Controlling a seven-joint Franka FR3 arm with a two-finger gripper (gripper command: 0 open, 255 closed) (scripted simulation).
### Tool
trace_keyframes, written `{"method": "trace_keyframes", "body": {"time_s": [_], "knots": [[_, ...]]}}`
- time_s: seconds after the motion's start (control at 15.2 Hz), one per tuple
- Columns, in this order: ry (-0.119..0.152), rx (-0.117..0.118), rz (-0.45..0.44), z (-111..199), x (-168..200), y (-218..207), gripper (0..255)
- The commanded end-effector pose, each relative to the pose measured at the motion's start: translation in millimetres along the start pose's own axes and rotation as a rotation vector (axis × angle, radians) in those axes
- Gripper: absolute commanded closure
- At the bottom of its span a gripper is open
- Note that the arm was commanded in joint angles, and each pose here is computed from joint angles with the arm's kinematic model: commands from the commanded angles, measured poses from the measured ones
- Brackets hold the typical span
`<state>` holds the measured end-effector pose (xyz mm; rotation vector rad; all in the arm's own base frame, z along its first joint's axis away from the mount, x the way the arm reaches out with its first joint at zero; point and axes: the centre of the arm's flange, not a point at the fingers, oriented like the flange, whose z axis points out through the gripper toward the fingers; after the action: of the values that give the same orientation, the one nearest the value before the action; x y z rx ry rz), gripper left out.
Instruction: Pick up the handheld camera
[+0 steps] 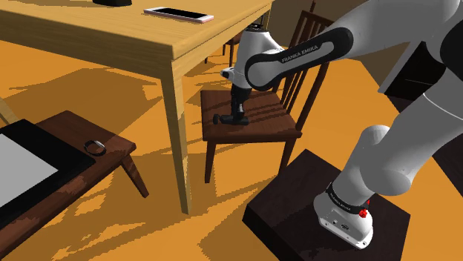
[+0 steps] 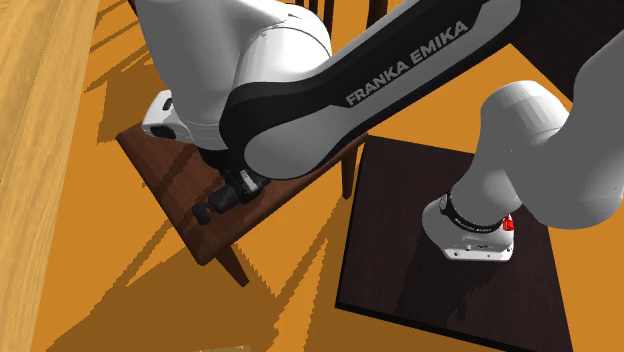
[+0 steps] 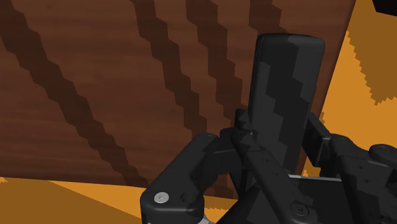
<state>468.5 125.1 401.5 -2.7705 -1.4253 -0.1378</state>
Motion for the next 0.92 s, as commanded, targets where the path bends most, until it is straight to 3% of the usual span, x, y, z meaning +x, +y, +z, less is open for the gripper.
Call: {"method": "trace_keyframes", "body": {"time_s": [0.0, 0.26, 0.86], "knots": [[0.0, 0.0, 0.0, 0.2, 0.0, -0.1, 255], [0.0, 0.0, 0.0, -0.4, 0.1, 0.1, 255], [0.0, 0.0, 0.0, -47.7, 4.4, 1.0, 255]]}}
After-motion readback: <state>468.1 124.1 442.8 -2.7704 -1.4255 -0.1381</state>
